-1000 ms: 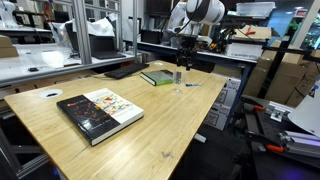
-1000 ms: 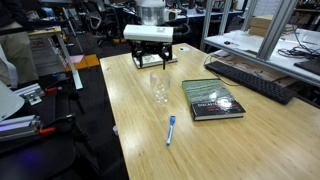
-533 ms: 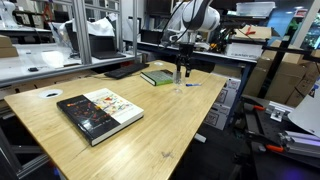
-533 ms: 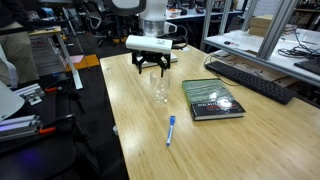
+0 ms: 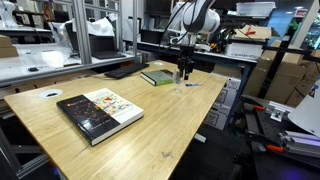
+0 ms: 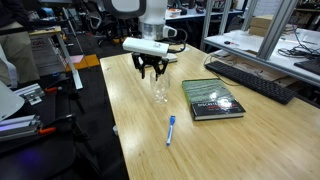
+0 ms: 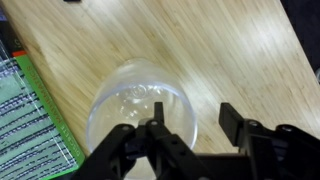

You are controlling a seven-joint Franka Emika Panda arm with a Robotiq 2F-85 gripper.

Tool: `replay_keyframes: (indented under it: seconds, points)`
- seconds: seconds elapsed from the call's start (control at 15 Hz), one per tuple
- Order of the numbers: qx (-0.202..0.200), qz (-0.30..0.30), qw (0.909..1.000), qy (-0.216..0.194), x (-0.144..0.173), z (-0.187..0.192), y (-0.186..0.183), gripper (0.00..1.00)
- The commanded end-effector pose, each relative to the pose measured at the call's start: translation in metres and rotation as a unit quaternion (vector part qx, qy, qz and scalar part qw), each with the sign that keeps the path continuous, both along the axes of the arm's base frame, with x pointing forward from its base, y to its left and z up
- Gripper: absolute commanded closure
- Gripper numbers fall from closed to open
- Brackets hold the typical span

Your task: Put the glass cup on the green table

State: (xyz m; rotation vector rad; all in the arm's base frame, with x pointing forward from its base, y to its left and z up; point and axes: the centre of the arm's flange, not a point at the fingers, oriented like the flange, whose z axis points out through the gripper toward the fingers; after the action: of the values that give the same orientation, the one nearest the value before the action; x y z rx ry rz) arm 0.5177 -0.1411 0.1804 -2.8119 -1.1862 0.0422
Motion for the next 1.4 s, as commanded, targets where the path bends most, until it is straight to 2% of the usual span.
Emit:
replay_keyframes:
  seconds: [0.0,0.27,0.33,0.67,0.93,1.2,1.33]
  points:
    - [-0.005,-0.011,0.9999,-0.001,0.001,0.003,0.001,0.68]
    - [-0.021,-0.013,0.9997,0.003,0.005,0.007,0.009,0.96]
    - [-0.028,-0.013,0.9995,0.004,0.006,0.01,0.011,0.99]
    - [-0.065,0.008,0.9978,-0.004,0.021,0.028,0.026,0.98]
    - [-0.091,0.075,0.9927,-0.024,0.052,0.05,0.055,0.98]
    - [-0.093,0.142,0.9848,-0.038,0.08,0.074,0.087,0.98]
    - [-0.078,0.161,0.9835,-0.027,0.09,0.083,0.075,0.98]
